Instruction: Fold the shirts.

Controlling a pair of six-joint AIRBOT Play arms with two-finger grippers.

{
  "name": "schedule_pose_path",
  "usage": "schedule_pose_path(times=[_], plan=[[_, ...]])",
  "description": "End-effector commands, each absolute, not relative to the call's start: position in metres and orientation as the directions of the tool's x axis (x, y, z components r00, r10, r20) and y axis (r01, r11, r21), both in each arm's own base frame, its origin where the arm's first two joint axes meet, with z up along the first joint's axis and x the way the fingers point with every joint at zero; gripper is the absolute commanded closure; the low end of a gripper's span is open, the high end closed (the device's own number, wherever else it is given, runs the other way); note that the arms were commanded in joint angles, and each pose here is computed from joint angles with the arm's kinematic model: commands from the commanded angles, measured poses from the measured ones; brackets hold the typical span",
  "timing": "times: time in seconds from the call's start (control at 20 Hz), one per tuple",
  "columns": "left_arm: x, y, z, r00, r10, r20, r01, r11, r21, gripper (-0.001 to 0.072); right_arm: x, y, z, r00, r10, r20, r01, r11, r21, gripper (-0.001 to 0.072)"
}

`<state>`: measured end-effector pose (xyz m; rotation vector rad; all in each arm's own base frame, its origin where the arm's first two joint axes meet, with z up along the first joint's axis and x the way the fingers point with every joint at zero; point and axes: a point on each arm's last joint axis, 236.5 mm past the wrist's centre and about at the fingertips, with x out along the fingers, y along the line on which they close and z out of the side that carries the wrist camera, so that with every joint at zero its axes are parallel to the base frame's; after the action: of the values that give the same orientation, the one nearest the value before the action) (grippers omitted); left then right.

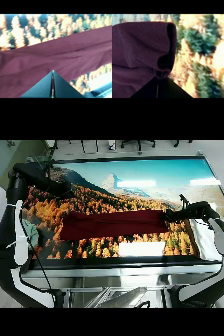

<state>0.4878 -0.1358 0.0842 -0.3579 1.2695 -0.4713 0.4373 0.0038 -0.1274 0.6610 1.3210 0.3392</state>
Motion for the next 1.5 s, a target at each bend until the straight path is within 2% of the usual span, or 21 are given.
schedule_pose_path(times=[0.0,0.15,0.3,0.45,0.55,0.7,0.9,1.05,1.25,1.35,1.45], plan=[[0.481,-0.175,0.097,0.228,-0.543,-0.808,0.219,0.837,-0.501,0.0687,0.445,0.006,-0.121,0.235,0.590,-0.772,0.100,0.776,0.623,0.0695],[0.459,-0.237,0.067,0.158,-0.560,-0.814,0.283,0.815,-0.506,0.0688,0.449,0.006,-0.074,0.238,0.626,-0.743,0.038,0.758,0.651,0.0696],[0.448,-0.305,0.011,0.160,-0.572,-0.804,0.334,0.798,-0.502,0.0687,0.449,0.013,0.003,0.271,0.643,-0.717,-0.077,0.757,0.649,0.0696],[0.438,-0.370,-0.048,0.157,-0.583,-0.797,0.370,0.783,-0.500,0.0687,0.446,0.025,0.092,0.362,0.640,-0.678,-0.215,0.764,0.608,0.0696],[0.428,-0.411,-0.072,0.122,-0.617,-0.777,0.376,0.753,-0.539,0.0687,0.439,0.037,0.139,0.415,0.635,-0.652,-0.282,0.771,0.571,0.0696],[0.413,-0.458,-0.098,0.065,-0.649,-0.758,0.348,0.727,-0.592,0.0687,0.420,0.056,0.181,0.441,0.638,-0.632,-0.348,0.770,0.535,0.0696],[0.400,-0.499,-0.104,0.006,-0.701,-0.713,0.300,0.681,-0.668,0.0687,0.403,0.077,0.199,0.429,0.653,-0.625,-0.380,0.758,0.531,0.0696],[0.397,-0.499,-0.094,-0.015,-0.705,-0.709,0.277,0.679,-0.680,0.0687,0.397,0.081,0.196,0.400,0.661,-0.635,-0.356,0.750,0.557,0.0696],[0.386,-0.448,-0.042,-0.139,-0.670,-0.729,0.296,0.675,-0.676,0.0687,0.392,0.083,0.193,0.372,0.669,-0.644,-0.347,0.743,0.572,0.0696],[0.404,-0.391,0.009,-0.106,-0.643,-0.759,0.323,0.699,-0.638,0.0688,0.392,0.086,0.194,0.368,0.673,-0.642,-0.333,0.740,0.585,0.0696],[0.427,-0.313,0.068,0.007,-0.599,-0.801,0.324,0.759,-0.564,0.0687,0.390,0.097,0.195,0.355,0.686,-0.635,-0.324,0.727,0.605,0.0696]])
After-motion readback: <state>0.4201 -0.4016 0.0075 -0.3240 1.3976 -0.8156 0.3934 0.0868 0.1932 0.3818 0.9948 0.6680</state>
